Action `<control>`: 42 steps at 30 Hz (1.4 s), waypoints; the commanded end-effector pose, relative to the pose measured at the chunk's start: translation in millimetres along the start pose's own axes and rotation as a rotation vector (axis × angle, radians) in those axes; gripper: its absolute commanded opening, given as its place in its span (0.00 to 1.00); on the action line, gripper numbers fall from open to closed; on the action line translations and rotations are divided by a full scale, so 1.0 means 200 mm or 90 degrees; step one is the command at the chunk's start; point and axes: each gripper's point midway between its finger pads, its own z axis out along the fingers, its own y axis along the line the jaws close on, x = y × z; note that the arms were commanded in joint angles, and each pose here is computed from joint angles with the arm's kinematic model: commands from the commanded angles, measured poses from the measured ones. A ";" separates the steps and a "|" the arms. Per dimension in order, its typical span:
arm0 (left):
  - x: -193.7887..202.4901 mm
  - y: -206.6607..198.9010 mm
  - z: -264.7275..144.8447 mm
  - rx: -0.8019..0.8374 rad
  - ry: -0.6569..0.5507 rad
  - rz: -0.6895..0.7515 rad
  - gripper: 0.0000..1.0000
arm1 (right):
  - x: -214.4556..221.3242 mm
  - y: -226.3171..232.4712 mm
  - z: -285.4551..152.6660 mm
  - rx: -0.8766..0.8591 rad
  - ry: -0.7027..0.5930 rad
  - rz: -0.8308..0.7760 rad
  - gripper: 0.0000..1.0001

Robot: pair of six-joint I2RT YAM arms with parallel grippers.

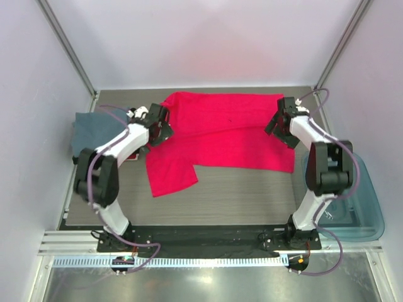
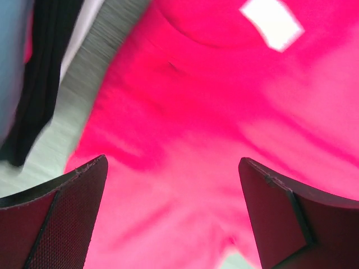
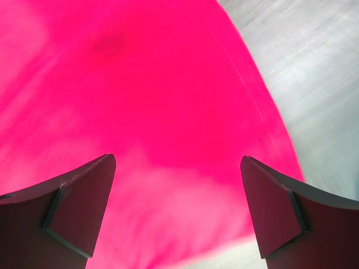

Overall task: Fold and stack the t-shirts
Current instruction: Fold the tshirt

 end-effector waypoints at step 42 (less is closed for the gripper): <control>0.27 0.51 -0.51 0.127 -0.080 -0.004 0.97 | 0.25 -0.49 -0.06 0.079 -0.025 0.058 0.60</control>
